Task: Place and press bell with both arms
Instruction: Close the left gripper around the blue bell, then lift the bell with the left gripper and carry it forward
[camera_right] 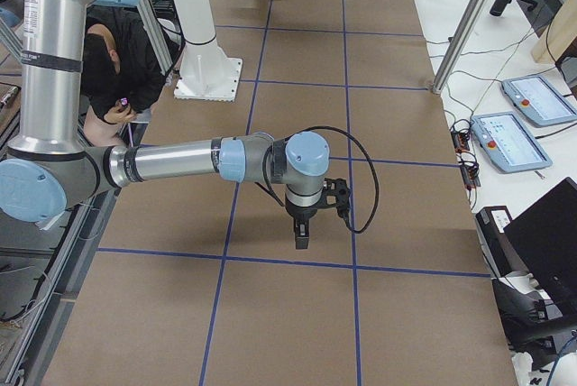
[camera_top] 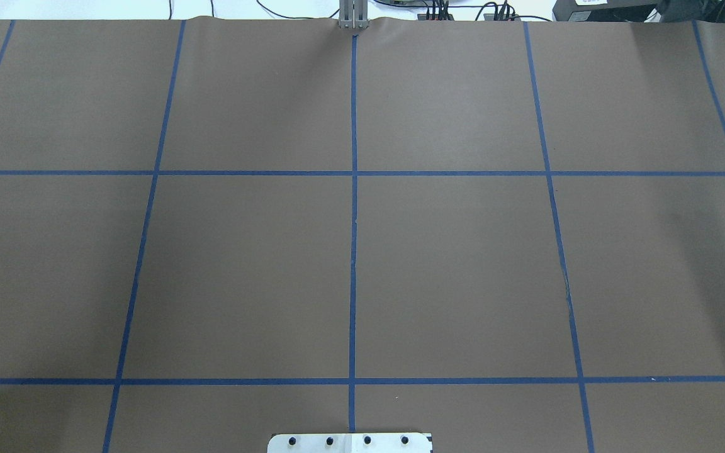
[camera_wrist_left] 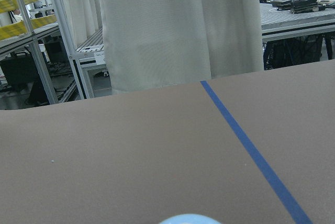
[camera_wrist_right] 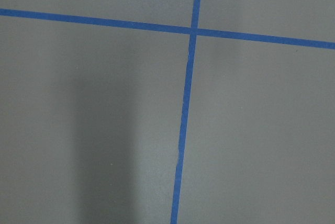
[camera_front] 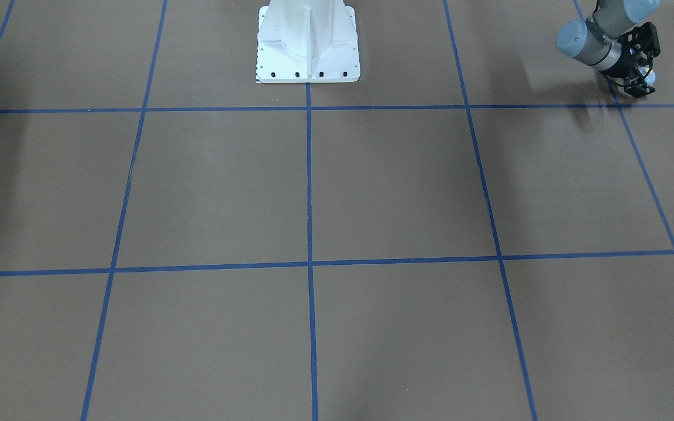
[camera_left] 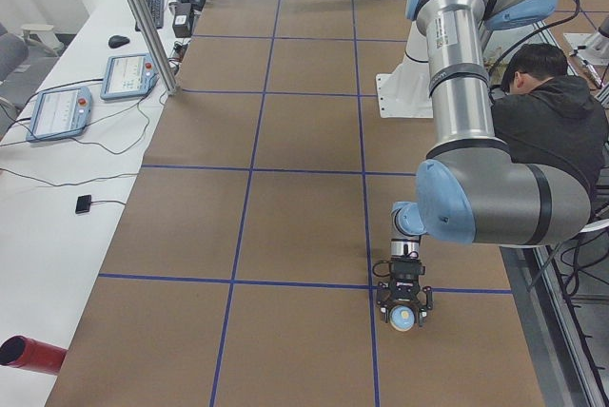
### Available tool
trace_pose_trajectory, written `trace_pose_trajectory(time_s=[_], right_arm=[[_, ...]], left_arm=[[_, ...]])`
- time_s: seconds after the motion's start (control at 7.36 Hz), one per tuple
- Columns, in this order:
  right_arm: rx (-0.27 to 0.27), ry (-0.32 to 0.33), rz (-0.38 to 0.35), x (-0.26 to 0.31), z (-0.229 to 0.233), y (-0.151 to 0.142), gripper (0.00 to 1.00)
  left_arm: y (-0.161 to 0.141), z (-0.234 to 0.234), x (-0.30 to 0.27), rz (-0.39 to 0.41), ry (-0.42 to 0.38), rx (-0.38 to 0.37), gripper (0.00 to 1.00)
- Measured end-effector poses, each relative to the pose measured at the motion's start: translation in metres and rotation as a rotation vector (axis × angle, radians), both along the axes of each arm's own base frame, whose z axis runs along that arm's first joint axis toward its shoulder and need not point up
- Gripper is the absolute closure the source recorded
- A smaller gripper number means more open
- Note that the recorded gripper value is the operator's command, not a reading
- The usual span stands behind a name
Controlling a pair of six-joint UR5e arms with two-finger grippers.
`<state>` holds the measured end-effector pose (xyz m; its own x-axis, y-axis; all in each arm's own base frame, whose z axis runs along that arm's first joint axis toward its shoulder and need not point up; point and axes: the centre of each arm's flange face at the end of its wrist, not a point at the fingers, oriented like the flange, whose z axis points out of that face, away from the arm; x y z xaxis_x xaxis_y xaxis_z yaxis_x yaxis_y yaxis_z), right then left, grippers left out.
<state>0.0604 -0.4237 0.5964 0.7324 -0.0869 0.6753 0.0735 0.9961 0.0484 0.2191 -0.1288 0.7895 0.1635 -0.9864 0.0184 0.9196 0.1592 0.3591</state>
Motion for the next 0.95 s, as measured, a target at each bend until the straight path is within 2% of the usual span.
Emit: trace_pose_trajectory(time_s=[0.14, 0.41, 0.68, 0.95], right_arm=[[-0.001, 0.0, 0.0, 0.0, 0.0, 0.0, 0.0], [-0.003, 0.0, 0.0, 0.0, 0.001, 0.0, 0.0], [-0.003, -0.002, 0.0, 0.0, 0.001, 0.0, 0.0], [-0.004, -0.005, 0.0, 0.0, 0.001, 0.0, 0.0]], left_arm=[[0.0, -0.001, 0.0, -0.001, 0.001, 0.0, 1.0], [-0.002, -0.006, 0.001, -0.011, 0.011, 0.001, 1.0], [-0.006, -0.032, -0.012, -0.019, 0.038, -0.001, 1.0], [-0.007, -0.08, -0.028, 0.039, 0.065, -0.024, 1.0]])
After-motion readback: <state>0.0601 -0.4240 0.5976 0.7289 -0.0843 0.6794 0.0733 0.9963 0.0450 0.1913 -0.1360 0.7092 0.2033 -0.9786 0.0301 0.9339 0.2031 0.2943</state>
